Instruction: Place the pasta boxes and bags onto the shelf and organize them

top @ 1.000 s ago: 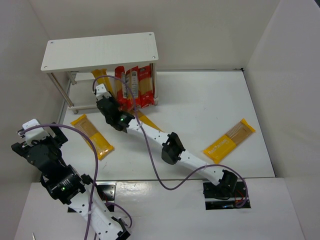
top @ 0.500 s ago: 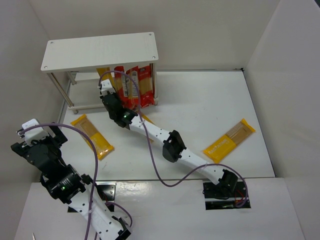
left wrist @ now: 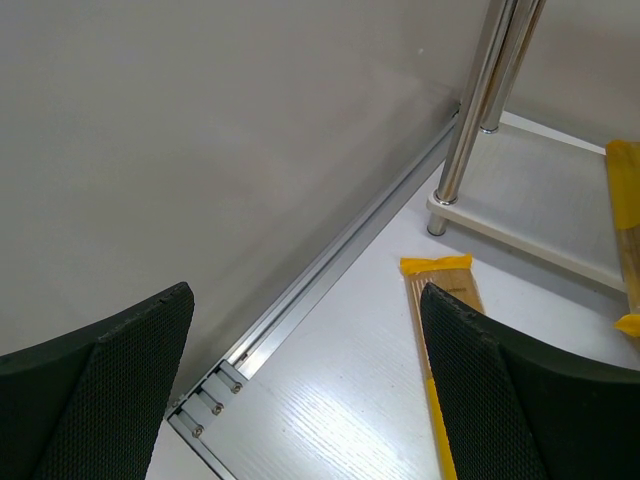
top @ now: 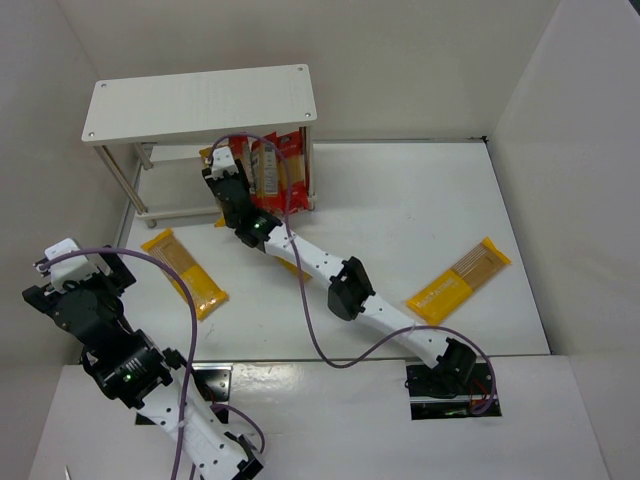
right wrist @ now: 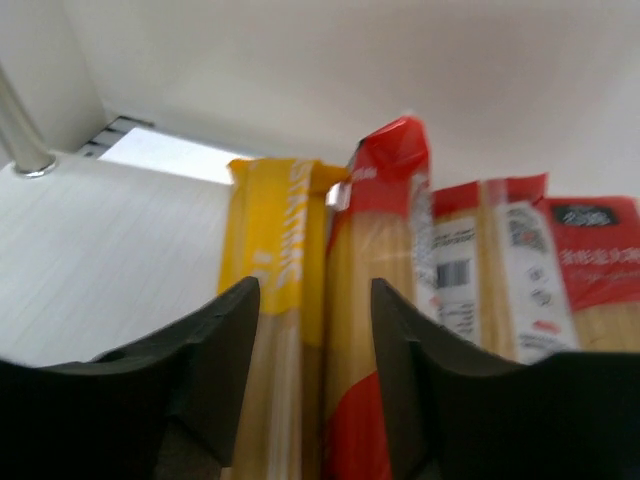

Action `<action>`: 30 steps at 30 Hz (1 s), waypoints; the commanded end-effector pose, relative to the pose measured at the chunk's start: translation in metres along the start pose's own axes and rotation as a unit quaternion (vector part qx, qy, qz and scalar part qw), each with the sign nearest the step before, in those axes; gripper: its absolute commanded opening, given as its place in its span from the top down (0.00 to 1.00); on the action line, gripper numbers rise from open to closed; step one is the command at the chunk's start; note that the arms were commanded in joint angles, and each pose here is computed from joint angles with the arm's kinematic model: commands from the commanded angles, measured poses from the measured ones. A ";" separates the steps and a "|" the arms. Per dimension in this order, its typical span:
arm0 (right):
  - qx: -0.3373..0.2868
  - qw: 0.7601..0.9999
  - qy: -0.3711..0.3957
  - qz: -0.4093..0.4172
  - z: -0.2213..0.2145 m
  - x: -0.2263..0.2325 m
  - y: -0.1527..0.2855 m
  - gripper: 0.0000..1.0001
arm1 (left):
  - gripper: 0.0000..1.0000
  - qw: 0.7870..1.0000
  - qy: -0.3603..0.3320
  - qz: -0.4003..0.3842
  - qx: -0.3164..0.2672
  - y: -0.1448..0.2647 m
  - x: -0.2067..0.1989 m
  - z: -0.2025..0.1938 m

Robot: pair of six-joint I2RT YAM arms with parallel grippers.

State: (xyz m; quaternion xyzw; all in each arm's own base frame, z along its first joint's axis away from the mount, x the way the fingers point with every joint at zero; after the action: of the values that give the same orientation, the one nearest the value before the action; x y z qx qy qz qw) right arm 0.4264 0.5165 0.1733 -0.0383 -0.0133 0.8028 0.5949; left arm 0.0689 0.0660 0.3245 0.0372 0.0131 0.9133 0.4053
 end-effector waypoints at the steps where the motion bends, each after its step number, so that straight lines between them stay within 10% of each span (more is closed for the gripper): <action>1: -0.067 0.996 -0.053 -0.023 0.048 -0.014 -0.006 0.42 | 0.00 1.000 0.000 -0.001 -0.022 0.001 0.000 0.005; 13: 0.005 0.999 -0.044 -0.003 0.060 -0.011 0.008 0.19 | 0.00 1.000 -0.004 -0.006 -0.023 0.001 -0.001 0.005; 30: 0.062 0.995 -0.070 0.025 0.132 0.003 0.065 0.14 | 0.00 0.999 -0.010 -0.019 -0.030 0.004 -0.003 0.006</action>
State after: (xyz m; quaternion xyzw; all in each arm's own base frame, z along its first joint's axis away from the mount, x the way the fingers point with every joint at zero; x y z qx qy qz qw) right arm 0.3729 0.5177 0.2410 0.0318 0.0333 0.8176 0.5740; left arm 0.0689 0.0618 0.3256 0.0353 0.0057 0.9063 0.4212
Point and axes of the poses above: each gripper's point midway between its finger pads, its own y axis back along the fingers, its own x axis along the line the jaws close on, z = x × y, the point moved 9 cm from there along y, back along the fingers, and after that the axes turned 1 degree about -y, right-handed, at the moved point
